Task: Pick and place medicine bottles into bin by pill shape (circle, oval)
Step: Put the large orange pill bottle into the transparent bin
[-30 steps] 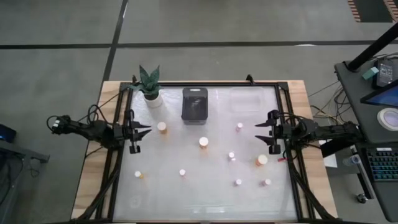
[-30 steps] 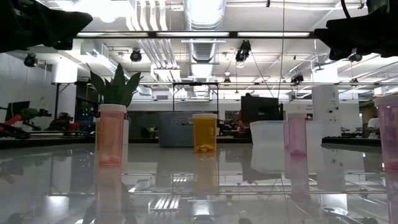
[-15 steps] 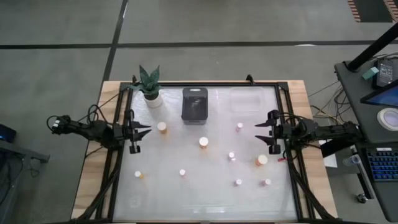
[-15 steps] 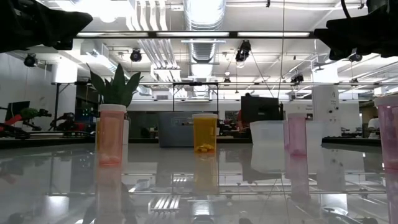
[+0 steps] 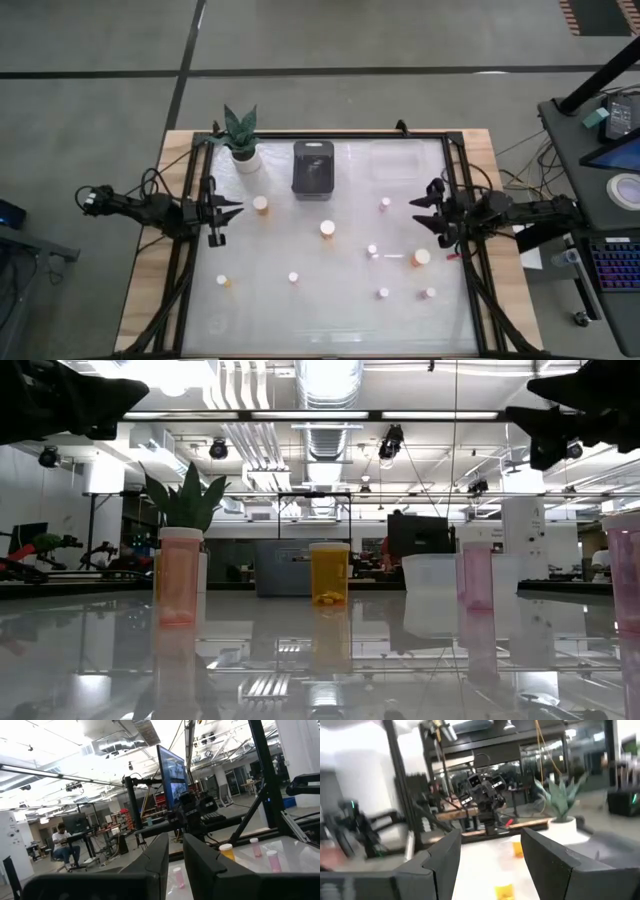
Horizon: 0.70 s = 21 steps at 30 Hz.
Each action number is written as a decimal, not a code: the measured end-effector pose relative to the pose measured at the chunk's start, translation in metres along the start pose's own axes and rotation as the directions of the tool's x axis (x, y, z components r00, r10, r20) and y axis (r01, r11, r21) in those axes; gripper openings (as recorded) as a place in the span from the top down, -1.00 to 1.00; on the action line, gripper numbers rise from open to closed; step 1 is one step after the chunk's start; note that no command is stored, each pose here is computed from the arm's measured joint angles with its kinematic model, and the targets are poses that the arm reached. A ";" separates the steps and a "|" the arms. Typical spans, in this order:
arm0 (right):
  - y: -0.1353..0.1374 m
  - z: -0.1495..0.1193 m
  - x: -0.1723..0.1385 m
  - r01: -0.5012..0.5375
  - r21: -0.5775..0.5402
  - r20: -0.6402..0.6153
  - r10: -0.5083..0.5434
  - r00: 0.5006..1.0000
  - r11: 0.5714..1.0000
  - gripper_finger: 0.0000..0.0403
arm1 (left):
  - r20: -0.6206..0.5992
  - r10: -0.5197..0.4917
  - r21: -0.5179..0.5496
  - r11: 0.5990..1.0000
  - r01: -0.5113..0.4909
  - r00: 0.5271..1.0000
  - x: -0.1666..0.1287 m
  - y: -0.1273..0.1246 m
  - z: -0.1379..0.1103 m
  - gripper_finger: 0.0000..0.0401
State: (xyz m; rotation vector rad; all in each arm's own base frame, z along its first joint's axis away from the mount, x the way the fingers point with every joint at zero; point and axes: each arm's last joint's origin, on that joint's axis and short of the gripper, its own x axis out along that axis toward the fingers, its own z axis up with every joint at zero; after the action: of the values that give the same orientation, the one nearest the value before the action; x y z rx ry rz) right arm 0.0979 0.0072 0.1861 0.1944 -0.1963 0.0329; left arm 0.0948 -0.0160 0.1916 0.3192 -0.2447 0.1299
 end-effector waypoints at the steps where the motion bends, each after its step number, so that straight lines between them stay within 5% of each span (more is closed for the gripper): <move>1: 0.000 0.000 0.000 0.008 0.015 0.003 -0.008 1.000 1.000 0.00 | 0.000 0.000 -0.003 1.000 0.000 1.000 0.000 0.000 0.000 0.79; 6: 0.000 0.000 0.000 0.007 -0.018 0.006 -0.007 1.000 1.000 0.00 | 0.000 0.000 -0.006 1.000 0.000 1.000 0.000 0.000 0.000 0.79; 11: 0.000 0.002 0.000 0.014 -0.003 0.022 -0.013 1.000 1.000 0.00 | 0.164 -0.008 -0.273 0.960 0.054 0.986 0.000 0.004 0.014 0.79; 15: 0.001 0.008 0.000 0.011 -0.022 0.083 -0.009 0.996 1.000 0.00 | 0.303 0.001 -0.302 0.949 0.095 0.953 -0.003 0.008 0.026 0.79; 21: 0.001 0.009 -0.001 0.009 -0.022 0.100 -0.007 0.995 1.000 0.00 | 0.349 0.003 -0.308 0.945 0.111 0.937 -0.004 0.010 0.030 0.79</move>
State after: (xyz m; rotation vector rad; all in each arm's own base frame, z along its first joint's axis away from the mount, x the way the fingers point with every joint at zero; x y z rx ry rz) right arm 0.0955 0.0063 0.1953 0.1746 -0.2953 0.0132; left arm 0.0824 -0.0170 0.2210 0.0171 -0.5993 -0.0248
